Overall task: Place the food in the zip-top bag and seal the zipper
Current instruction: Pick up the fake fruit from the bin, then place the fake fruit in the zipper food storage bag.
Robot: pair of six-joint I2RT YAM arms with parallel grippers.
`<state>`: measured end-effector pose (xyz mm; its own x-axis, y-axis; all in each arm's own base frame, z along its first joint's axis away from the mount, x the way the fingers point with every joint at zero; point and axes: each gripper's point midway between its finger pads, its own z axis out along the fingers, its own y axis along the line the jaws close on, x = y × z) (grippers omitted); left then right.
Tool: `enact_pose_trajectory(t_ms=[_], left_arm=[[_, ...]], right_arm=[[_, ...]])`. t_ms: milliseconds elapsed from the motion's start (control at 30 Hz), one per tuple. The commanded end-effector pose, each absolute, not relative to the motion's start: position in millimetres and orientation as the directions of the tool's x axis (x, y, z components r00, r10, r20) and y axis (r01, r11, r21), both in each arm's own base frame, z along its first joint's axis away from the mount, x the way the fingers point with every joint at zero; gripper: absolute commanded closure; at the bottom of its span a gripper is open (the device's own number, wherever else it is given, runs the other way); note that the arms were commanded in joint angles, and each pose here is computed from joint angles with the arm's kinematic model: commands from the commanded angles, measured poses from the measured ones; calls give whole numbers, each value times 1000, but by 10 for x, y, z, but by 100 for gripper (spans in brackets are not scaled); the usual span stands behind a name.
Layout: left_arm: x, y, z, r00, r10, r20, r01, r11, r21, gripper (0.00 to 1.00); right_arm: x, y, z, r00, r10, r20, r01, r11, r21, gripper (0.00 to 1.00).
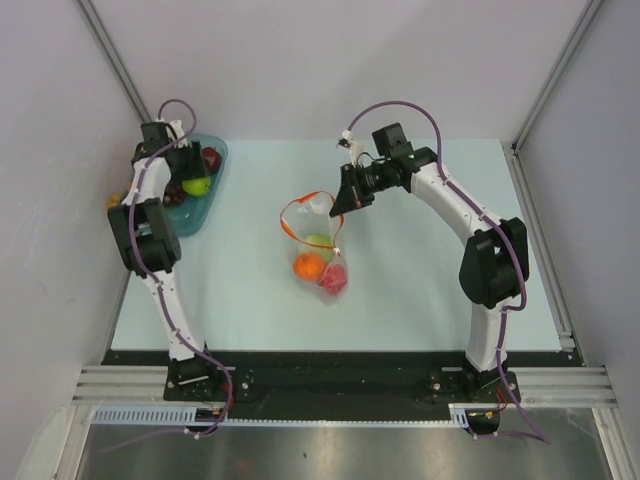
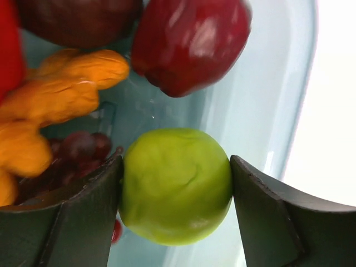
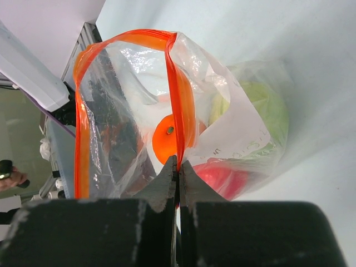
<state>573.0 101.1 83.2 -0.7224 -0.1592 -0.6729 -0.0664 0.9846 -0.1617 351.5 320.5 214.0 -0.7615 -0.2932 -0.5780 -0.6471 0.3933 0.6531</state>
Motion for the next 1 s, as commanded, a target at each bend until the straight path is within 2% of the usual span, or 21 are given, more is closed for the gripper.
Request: enact_pose_trajectory(t_ms=[0, 33, 100, 133, 200, 233, 433, 533, 667, 867, 967], left_arm=[[5787, 1105, 2074, -506, -187, -842, -85, 982, -167, 38], [5741, 1055, 2358, -461, -181, -869, -68, 983, -168, 39], [5661, 818, 2478, -452, -170, -875, -15, 983, -183, 40], [5556, 676, 2757, -414, -155, -897, 37, 982, -187, 40], [5395, 307, 2821, -421, -135, -897, 126, 971, -205, 40], [5240, -18, 3095, -381, -113, -918, 232, 949, -213, 39], [4297, -1384, 3277, -372, -10, -928, 574, 784, -238, 37], [3861, -1892, 3258, -345, 58, -937, 687, 696, -210, 37], [3560, -2260, 3026, -360, 129, -924, 739, 643, -199, 36], [3443, -2456, 2621, -404, 230, -885, 772, 605, -195, 26], [3445, -2448, 2580, -413, 263, -872, 775, 604, -185, 9]], right_arm=[[3512, 3209, 2384, -708, -290, -644, -704, 362, 611, 100], [3506, 3213, 2391, -705, -291, -646, -707, 360, 609, 100], [3488, 3206, 2391, -705, -294, -646, -708, 358, 609, 100], [3483, 3210, 2393, -701, -296, -649, -711, 356, 606, 100], [3462, 3206, 2387, -700, -299, -648, -712, 355, 606, 100], [3450, 3208, 2390, -700, -300, -648, -713, 354, 606, 100], [3382, 3208, 2406, -693, -305, -653, -720, 344, 603, 100], [3360, 3201, 2411, -693, -304, -653, -720, 342, 604, 100], [3319, 3206, 2422, -689, -307, -656, -724, 335, 603, 100], [3312, 3194, 2449, -685, -303, -662, -727, 335, 599, 100], [3316, 3201, 2461, -686, -300, -663, -727, 332, 601, 100]])
